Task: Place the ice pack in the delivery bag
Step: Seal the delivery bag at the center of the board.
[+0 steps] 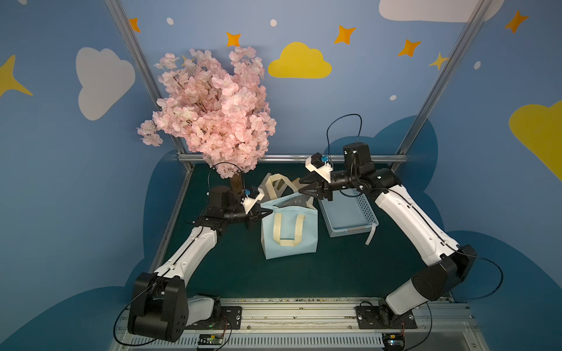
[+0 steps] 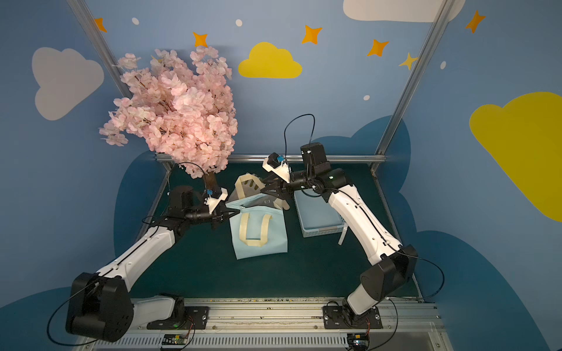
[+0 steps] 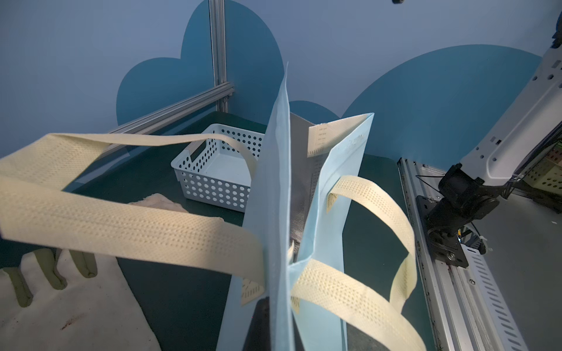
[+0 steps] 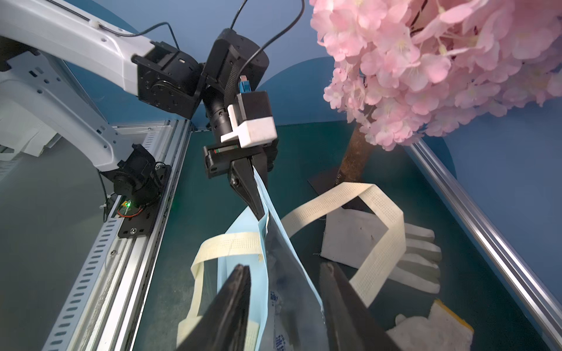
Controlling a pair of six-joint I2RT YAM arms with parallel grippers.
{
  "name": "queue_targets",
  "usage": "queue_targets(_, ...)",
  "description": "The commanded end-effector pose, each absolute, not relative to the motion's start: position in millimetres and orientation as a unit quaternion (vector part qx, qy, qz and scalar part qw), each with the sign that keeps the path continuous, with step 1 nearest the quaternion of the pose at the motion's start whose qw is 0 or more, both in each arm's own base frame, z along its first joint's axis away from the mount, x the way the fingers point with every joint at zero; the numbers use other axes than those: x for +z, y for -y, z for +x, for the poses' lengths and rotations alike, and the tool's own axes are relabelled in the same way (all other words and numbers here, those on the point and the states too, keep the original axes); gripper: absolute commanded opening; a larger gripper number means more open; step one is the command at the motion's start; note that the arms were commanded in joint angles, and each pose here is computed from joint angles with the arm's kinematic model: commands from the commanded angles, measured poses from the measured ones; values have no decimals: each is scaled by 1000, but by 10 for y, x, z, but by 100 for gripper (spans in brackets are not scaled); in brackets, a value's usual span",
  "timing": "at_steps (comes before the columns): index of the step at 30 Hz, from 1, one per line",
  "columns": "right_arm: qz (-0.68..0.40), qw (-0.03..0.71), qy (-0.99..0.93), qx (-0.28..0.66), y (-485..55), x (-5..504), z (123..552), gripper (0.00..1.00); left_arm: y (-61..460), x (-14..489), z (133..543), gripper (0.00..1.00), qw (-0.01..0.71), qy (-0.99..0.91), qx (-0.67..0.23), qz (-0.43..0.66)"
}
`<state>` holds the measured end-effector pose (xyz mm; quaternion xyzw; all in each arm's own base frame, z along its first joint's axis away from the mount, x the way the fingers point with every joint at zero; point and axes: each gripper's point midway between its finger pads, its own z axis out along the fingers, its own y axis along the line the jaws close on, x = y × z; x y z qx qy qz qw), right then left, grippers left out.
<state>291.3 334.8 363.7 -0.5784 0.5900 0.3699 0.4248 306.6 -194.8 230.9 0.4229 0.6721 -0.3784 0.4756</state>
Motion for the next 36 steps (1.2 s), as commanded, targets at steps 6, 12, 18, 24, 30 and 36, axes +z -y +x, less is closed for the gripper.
queue_targets(6, -575, 385, -664, 283, -3627, 3188, 3189, 29, 1932, 2356, 3103, 3, 485, -667, -365, 432)
queue_targets(12, -568, 373, -681, 274, -3660, 3094, 3203, 26, 1926, 2335, 3105, 3, 485, -668, -361, 433)
queue_targets(18, -594, 347, -671, 278, -3641, 2935, 3001, 28, 1914, 2344, 3139, 3, 489, -672, -356, 428)
queue_targets(24, -602, 325, -669, 291, -3699, 2815, 2885, 32, 1908, 2336, 3161, 3, 490, -675, -351, 425)
queue_targets(30, -603, 312, -669, 301, -3771, 2753, 2829, 36, 1886, 2334, 3206, 3, 493, -682, -341, 419)
queue_targets(36, -603, 298, -680, 294, -3786, 2597, 2869, 36, 1867, 2320, 3230, 3, 497, -687, -334, 412)
